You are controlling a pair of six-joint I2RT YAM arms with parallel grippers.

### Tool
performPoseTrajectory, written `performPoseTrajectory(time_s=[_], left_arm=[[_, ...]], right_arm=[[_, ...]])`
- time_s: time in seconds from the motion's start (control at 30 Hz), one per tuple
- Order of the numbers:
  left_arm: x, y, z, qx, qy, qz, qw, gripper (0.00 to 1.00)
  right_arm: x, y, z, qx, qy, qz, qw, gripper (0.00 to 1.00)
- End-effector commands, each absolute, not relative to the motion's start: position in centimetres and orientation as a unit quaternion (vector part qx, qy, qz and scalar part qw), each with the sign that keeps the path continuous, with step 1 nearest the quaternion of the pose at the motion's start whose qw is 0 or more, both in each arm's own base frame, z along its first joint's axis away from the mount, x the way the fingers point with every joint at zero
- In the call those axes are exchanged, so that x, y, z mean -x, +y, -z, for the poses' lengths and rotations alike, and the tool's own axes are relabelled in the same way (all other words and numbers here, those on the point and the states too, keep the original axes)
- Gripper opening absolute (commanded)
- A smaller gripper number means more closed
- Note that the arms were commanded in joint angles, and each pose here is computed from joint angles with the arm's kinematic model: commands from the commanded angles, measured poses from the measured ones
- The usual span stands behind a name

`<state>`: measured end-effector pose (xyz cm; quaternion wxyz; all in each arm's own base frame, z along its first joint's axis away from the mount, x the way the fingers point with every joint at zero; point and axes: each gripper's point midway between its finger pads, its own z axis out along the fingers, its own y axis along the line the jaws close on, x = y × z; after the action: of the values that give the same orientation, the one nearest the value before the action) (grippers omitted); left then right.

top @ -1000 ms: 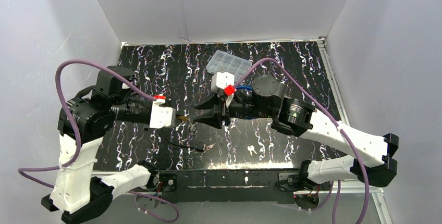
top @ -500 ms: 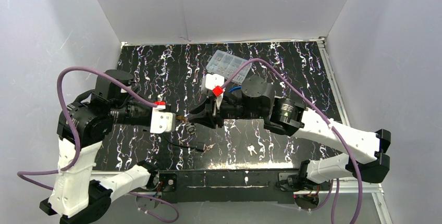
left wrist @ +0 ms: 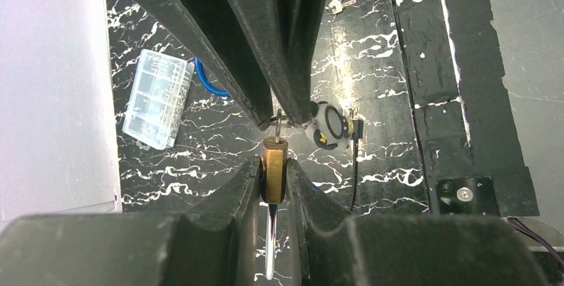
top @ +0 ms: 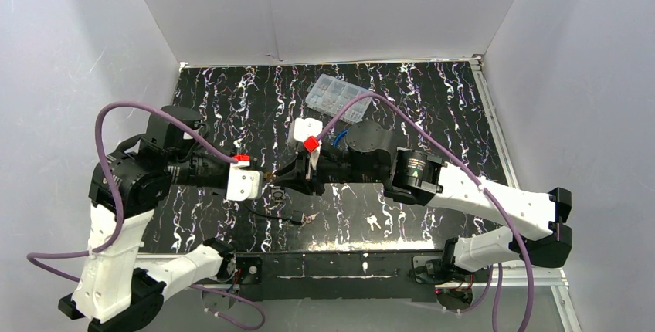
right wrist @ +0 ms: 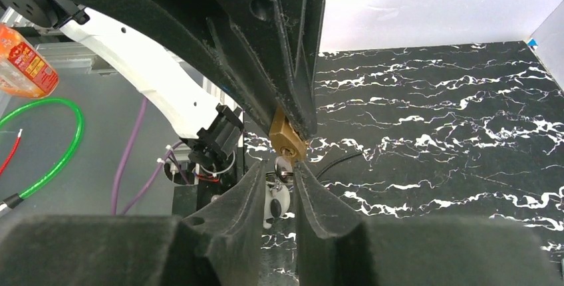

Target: Unlock with the key

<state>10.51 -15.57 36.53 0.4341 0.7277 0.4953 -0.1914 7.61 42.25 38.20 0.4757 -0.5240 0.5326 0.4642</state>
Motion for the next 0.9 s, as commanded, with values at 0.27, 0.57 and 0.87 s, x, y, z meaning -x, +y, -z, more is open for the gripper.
performPoseTrajectory(time_s=[0.27, 0.57, 0.87], left_arm=[[-10.2, -15.7, -37.5, -0.733, 0.469, 0.182, 0.459, 0.00], [-10.3, -15.9, -38.7, -0.737, 0.434, 0.162, 0.493, 0.00], [-10.8, -16.3, -40.8, -0.736, 0.322, 0.079, 0.591, 0.00]], right_arm=[[-8.8, 43.2, -40.1, 0.494, 0.537, -0.455, 0.510, 0.08], [-9.6, 43.6, -38.4, 0.482, 0.582, -0.434, 0.489, 0.04], [-11.0, 44.2, -38.1, 0.407, 0.641, -0.460, 0.460, 0.01]])
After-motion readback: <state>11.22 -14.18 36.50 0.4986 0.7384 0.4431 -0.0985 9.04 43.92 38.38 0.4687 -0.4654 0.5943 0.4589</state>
